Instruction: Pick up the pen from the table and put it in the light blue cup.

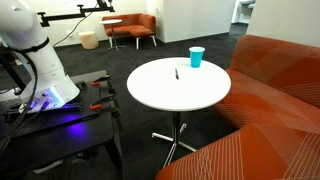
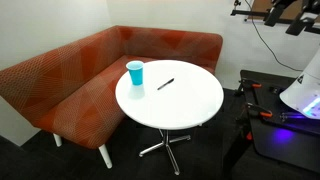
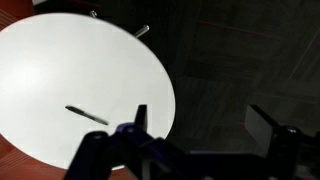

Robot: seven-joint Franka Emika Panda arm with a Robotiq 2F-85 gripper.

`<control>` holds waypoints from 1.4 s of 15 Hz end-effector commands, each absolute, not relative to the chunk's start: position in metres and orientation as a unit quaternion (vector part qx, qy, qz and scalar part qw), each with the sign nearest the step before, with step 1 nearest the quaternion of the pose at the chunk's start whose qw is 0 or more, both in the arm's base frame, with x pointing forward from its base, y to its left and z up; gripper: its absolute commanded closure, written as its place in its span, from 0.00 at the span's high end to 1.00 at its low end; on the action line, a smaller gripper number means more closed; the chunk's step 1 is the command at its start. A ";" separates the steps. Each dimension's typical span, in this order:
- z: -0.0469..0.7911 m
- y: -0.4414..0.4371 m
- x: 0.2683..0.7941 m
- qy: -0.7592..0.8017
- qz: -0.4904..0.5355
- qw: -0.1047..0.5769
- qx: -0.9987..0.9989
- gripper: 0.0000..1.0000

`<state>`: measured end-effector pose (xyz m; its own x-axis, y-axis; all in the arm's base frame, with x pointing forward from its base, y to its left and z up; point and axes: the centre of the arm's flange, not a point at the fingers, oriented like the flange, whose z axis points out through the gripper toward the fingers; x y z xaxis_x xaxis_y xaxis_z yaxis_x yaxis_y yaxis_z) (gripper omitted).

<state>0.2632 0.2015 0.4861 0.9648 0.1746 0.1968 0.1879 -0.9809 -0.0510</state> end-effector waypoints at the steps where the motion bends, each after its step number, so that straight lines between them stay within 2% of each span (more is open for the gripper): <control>1: 0.486 0.201 0.263 -0.092 -0.096 0.035 -0.991 1.00; 7: 0.486 0.203 0.264 -0.094 -0.100 0.031 -0.990 1.00; 12: 0.491 0.215 0.282 -0.039 -0.173 0.034 -0.984 1.00; 21: 0.496 0.210 0.350 0.178 -0.279 0.076 -0.941 1.00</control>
